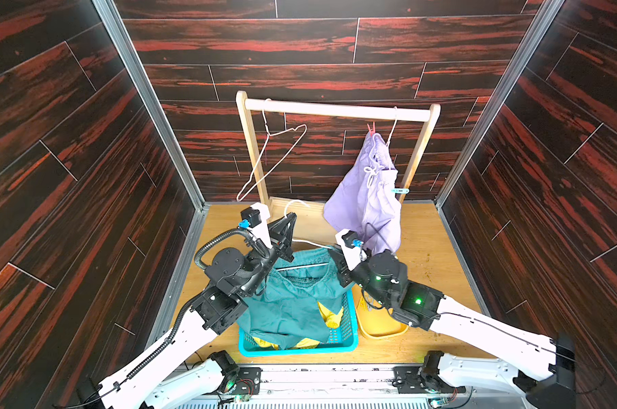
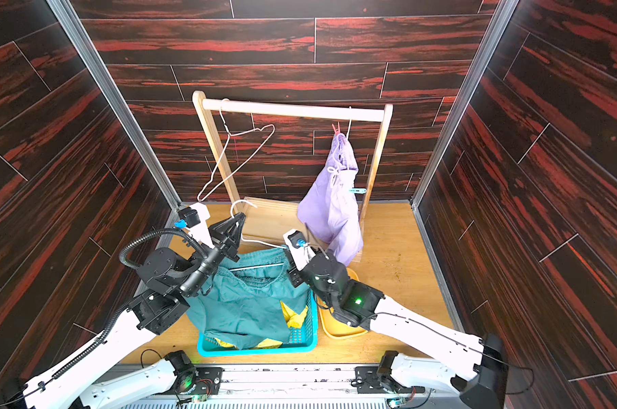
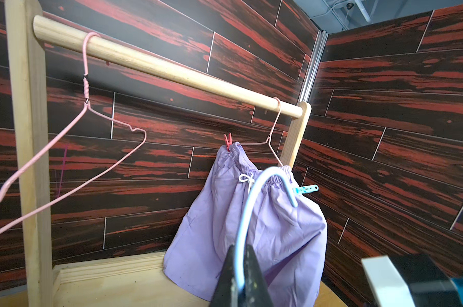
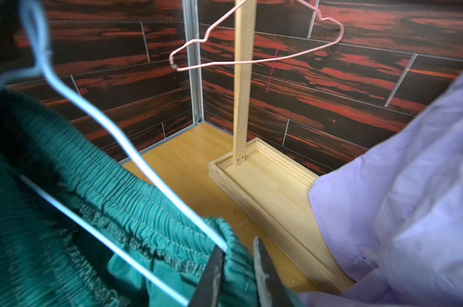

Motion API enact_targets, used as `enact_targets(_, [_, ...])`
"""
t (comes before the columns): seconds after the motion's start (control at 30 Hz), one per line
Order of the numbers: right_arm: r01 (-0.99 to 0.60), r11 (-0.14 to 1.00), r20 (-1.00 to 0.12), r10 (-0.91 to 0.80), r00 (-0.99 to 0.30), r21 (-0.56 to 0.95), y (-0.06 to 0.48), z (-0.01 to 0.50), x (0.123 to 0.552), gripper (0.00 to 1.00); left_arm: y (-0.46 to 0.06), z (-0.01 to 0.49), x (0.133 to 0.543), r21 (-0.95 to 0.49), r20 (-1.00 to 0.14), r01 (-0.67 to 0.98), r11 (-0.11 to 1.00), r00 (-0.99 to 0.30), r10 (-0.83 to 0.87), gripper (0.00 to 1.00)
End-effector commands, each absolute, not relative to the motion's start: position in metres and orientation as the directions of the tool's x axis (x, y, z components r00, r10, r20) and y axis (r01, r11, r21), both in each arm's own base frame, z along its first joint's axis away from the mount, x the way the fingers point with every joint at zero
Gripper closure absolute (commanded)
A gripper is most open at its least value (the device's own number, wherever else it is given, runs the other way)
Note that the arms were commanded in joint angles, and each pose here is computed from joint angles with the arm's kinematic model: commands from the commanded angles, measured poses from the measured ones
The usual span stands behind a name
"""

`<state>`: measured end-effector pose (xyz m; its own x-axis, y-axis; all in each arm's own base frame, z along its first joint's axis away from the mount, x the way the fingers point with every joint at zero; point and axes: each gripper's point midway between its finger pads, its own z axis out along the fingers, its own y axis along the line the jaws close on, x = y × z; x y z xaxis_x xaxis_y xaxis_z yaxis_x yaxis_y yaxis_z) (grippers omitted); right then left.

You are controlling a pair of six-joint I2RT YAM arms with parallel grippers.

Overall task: Remove the clothespins securing shorts to the hanger
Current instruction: Remove the shorts from the hanger.

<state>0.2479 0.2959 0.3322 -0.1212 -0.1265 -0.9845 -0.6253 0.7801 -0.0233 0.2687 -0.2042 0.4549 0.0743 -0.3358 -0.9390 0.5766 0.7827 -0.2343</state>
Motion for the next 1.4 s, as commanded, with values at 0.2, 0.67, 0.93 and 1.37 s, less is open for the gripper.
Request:
enact_targets(0.2, [-0.522, 0.845, -0.972, -0.008, -0.233, 0.118, 0.24, 0.318, 0.262, 0.69, -0.184, 0.495, 0.256, -0.234, -0.9, 0.571, 0.787, 0.178, -0.397, 1.0])
enact_targets(0.67, [-0.454, 0.879, -0.964, 0.028, -0.263, 0.149, 0.213, 0.325, 0.281, 0.97, -0.227, 0.489, 0.216, -0.005, -0.933, 0.783, 0.622, 0.22, -0.285, 1.0])
enact_targets(0.93, [-0.428, 0.887, -0.944, 0.029, -0.33, 0.177, 0.193, 0.329, 0.293, 0.97, -0.221, 0.479, 0.196, 0.03, -0.947, 0.807, 0.589, 0.212, -0.242, 1.0])
enact_targets(1.37, [-0.501, 0.833, -0.929, 0.038, -0.368, 0.233, 0.21, 0.343, 0.294, 0.95, -0.226, 0.476, 0.186, 0.069, -0.958, 0.835, 0.546, 0.208, -0.198, 1.0])
